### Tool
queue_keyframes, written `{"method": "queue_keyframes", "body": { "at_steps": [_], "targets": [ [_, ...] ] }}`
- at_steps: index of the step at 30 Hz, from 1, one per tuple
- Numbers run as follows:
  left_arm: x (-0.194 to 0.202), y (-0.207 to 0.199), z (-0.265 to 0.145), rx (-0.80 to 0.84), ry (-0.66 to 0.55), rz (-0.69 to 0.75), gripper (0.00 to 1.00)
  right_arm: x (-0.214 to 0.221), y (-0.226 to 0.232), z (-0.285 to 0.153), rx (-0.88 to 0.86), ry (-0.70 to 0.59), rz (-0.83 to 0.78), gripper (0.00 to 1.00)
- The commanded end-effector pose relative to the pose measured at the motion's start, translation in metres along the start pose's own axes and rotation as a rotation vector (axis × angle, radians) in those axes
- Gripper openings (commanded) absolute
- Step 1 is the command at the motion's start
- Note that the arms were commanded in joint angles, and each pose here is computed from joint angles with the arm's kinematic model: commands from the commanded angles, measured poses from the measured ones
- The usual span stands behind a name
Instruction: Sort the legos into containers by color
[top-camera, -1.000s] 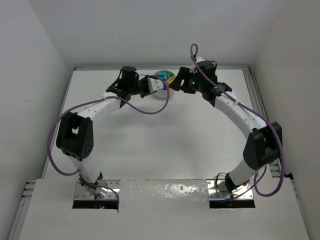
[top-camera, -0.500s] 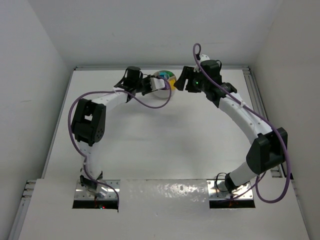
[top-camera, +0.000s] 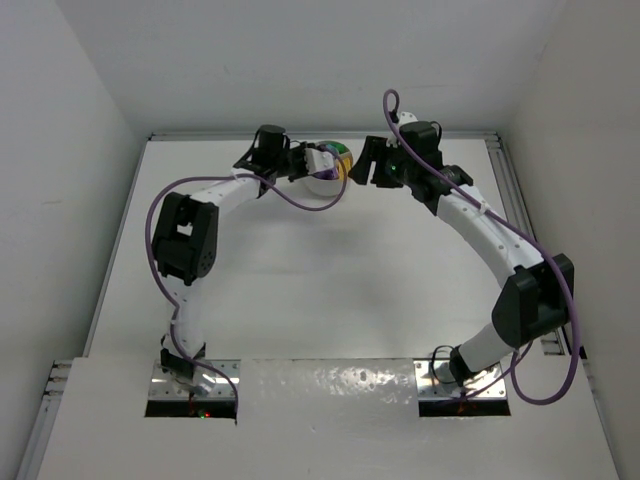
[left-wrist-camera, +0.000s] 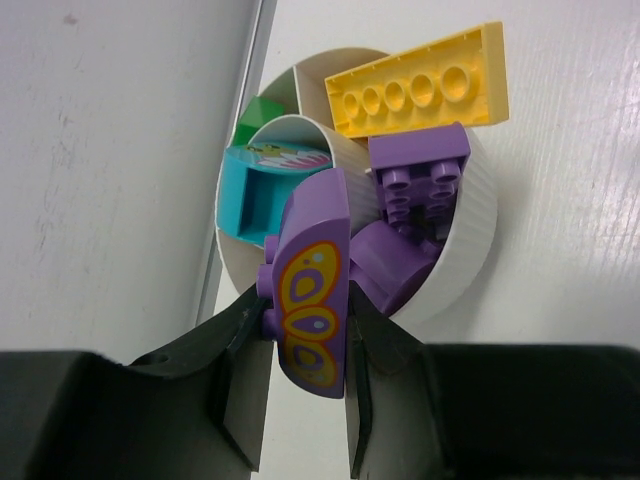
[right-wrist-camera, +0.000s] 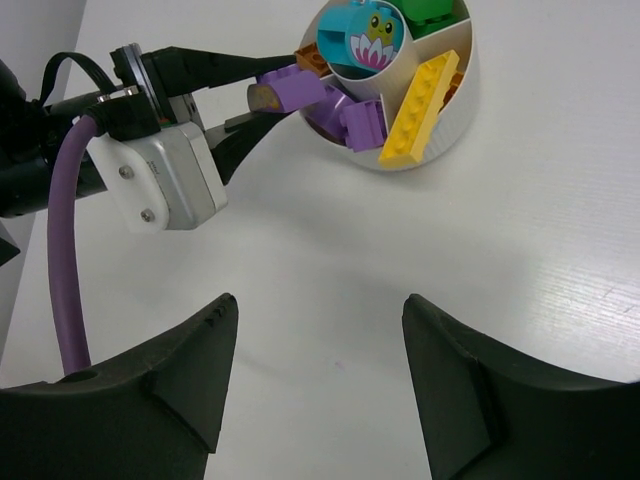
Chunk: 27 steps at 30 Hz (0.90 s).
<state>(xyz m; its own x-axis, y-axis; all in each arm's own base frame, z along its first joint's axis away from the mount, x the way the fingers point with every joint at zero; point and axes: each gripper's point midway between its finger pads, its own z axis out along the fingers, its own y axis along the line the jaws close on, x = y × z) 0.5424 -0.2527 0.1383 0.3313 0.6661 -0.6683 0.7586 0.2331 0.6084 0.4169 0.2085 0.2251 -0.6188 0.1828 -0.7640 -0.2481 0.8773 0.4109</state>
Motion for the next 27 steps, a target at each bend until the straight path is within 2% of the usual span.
{"method": "queue_keyframes", "body": {
  "at_steps": [1, 5, 13, 27],
  "targets": [
    [-0.029, 0.009, 0.007, -0.004, -0.075, 0.009, 0.08, -0.012, 0.004, 0.0, -0.006, -0.029, -0.018, 0.66],
    [-0.027, 0.005, 0.011, 0.004, -0.072, -0.014, 0.15, -0.011, 0.002, 0.0, 0.004, -0.022, -0.024, 0.66],
    [-0.02, -0.007, 0.017, 0.038, -0.045, -0.059, 0.17, -0.011, -0.001, -0.002, 0.02, -0.02, -0.034, 0.66],
    [-0.02, 0.001, 0.015, 0.011, -0.027, -0.086, 0.18, -0.013, -0.006, -0.006, 0.047, -0.021, -0.054, 0.66]
  ]
}}
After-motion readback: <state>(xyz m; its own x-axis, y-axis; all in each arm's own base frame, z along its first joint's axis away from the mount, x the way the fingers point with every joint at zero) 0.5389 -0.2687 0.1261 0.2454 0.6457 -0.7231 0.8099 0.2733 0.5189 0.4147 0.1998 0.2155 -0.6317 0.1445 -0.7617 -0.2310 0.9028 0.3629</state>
